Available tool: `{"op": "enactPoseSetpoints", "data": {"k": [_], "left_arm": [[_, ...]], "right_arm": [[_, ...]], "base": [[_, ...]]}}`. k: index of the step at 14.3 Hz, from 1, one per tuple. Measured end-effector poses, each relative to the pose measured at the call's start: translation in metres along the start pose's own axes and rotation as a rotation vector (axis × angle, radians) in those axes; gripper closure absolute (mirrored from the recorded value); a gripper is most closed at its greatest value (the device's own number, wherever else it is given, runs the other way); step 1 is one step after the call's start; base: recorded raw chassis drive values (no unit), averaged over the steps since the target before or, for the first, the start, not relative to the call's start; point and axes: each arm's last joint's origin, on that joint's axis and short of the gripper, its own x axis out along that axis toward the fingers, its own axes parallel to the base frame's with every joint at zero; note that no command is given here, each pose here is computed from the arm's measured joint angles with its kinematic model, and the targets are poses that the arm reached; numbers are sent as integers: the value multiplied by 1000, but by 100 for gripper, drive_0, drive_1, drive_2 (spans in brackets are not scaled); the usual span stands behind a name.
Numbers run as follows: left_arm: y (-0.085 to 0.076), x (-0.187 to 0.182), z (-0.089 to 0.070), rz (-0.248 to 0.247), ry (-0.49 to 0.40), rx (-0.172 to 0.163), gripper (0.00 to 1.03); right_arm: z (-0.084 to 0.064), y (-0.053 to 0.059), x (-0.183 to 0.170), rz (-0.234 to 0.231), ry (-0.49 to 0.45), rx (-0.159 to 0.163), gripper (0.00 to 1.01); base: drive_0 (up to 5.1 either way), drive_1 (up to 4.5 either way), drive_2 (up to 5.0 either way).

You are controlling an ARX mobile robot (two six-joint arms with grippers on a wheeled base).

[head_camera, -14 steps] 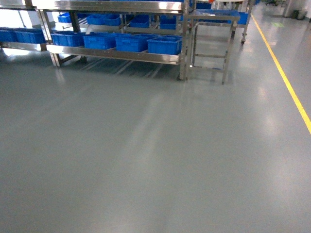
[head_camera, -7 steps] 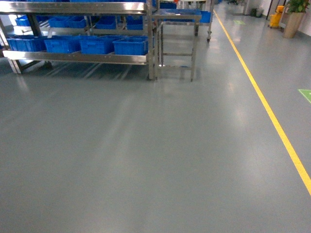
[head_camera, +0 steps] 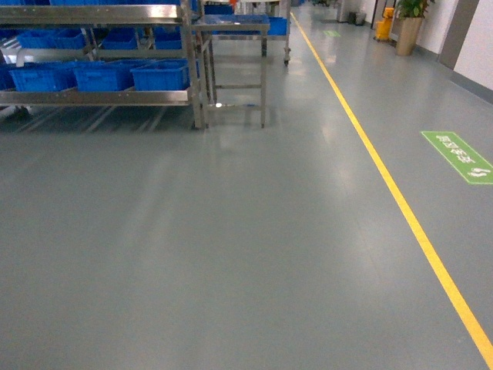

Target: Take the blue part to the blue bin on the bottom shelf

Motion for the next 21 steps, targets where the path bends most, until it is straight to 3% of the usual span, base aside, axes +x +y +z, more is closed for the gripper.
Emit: {"op": "enactPoseSetpoints", "data": {"k": [21], "left_arm": [[0, 0, 0, 2, -1, 0, 60]], "right_arm": [[0, 0, 0, 1, 0, 0, 3]], "base": [[-4, 398, -405]]}}
